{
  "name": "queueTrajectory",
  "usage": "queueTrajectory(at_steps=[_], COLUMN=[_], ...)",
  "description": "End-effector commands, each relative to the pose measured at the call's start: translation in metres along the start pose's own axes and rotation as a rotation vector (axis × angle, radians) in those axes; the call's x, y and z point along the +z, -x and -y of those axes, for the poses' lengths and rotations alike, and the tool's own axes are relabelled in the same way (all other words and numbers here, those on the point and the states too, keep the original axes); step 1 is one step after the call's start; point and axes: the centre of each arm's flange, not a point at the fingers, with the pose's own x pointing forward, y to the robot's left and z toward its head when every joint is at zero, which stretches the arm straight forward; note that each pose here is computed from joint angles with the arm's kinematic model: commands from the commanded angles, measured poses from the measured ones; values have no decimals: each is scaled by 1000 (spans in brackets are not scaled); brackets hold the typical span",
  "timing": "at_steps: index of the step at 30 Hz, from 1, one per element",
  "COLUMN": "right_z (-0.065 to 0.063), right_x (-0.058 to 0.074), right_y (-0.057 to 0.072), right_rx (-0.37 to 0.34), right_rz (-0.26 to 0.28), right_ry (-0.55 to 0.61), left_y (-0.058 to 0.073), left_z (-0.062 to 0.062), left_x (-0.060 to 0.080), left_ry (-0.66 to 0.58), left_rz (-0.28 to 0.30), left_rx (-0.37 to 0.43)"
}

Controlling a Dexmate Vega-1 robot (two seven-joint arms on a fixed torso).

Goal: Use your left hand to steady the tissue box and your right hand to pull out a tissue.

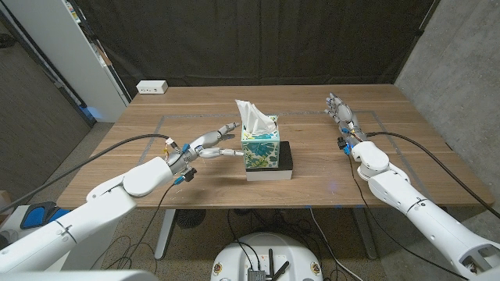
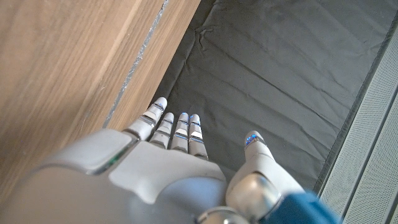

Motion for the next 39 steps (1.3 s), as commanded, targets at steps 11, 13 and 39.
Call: queueTrajectory(at_steps=[11, 13, 39], right_z=[7, 7, 12], right_x=[2, 2, -4], right_y=[11, 11, 3], right_rx=[-22, -24, -39], right_rz=[14, 14, 0], right_ry=[18, 18, 21], left_y=[-37, -41, -62], left_z=[3, 3, 1], left_x=[4, 3, -12], left_ry=[64, 81, 251], left_rz=[93, 102, 98], left_rx=[-67, -70, -119])
